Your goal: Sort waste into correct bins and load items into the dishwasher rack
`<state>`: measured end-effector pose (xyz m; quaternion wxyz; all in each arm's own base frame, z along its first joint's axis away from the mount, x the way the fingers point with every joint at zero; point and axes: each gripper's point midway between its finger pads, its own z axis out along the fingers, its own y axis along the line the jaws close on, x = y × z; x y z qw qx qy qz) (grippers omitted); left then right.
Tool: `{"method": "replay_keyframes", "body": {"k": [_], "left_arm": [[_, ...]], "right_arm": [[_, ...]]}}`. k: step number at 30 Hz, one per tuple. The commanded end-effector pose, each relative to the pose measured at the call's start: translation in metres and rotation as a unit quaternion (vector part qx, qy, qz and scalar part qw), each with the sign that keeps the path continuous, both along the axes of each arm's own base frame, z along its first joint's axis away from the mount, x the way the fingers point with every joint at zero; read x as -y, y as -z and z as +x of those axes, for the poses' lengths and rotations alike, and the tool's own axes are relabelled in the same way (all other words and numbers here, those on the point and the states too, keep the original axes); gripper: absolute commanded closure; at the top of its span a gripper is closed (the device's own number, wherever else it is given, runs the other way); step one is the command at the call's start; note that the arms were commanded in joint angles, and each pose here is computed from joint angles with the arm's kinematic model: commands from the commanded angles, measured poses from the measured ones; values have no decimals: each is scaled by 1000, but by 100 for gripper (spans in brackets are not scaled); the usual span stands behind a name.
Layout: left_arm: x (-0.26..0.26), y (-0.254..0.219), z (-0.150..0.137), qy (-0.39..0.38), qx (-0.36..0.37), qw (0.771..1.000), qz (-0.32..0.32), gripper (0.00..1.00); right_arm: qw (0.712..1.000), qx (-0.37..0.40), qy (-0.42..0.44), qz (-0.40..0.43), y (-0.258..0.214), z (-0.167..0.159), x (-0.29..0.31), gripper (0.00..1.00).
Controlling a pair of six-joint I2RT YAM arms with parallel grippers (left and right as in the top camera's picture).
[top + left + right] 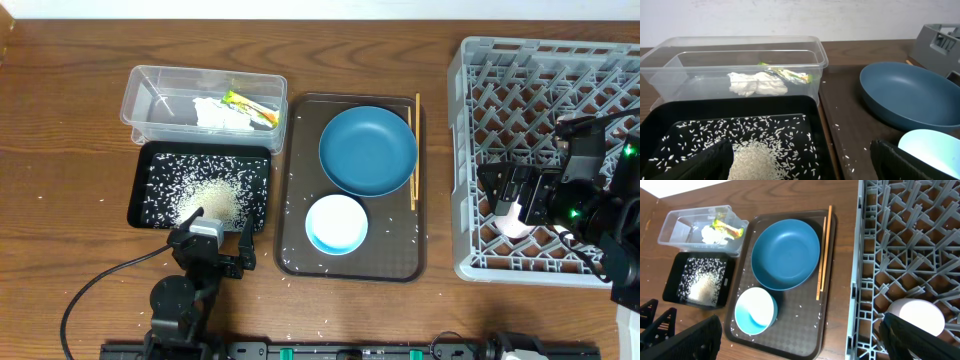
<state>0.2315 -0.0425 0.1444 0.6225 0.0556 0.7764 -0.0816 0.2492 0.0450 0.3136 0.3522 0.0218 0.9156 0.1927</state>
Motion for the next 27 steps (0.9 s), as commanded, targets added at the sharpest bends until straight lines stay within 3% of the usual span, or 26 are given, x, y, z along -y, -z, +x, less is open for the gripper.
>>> {"method": "replay_keyframes", "body": {"k": [1, 9, 13, 17, 21, 25, 27], "left_arm": [[-3, 12, 1, -7, -12, 1000, 4, 10], [-3, 12, 1, -7, -12, 1000, 4, 10], [-3, 12, 1, -7, -12, 1000, 4, 10], [-3, 12, 1, -7, -12, 1000, 4, 10], [-3, 12, 1, -7, -12, 1000, 4, 10], [-3, 12, 1, -7, -12, 1000, 4, 10], [-3, 12, 1, -7, -12, 1000, 4, 10]], "right_arm": [[1000, 5, -7, -1, -3, 0, -2, 1], [1000, 6, -6, -1, -3, 0, -2, 1], [996, 42, 10, 84, -30, 18, -16, 1], [987, 23, -84, 134, -31, 18, -63, 1], [990, -61, -115, 54, 17, 11, -107, 1], [986, -70, -134, -64, 52, 14, -137, 1], [982, -65, -155, -82, 62, 18, -158, 1]]}}
